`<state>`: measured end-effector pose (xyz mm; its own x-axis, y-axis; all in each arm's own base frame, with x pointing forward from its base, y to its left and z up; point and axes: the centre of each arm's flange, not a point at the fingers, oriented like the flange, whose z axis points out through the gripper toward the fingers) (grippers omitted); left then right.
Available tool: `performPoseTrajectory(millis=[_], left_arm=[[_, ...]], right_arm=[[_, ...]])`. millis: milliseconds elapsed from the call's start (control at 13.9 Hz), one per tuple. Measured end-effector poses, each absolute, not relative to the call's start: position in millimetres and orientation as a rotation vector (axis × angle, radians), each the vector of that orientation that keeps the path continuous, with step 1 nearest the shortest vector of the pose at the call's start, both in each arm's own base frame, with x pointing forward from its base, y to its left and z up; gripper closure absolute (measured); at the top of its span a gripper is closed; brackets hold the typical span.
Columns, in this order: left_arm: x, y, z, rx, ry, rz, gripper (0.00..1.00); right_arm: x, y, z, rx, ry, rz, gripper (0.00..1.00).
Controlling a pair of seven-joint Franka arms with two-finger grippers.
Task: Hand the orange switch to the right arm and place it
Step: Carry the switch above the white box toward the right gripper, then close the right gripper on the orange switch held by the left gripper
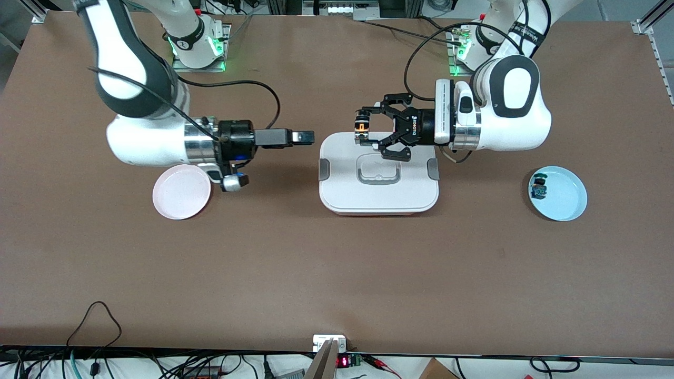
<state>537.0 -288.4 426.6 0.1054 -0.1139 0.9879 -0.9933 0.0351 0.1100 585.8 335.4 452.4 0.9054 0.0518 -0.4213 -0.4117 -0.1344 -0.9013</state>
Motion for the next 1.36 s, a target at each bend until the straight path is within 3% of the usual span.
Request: performPoseTrajectory(millis=[1365], left_arm=[[539.5,-287.6,430.7,1.307,-1.231,1.055,0.28]], right_arm=[[535.5,416.2,400.0,-1.523,0.085,0.394,0.01]])
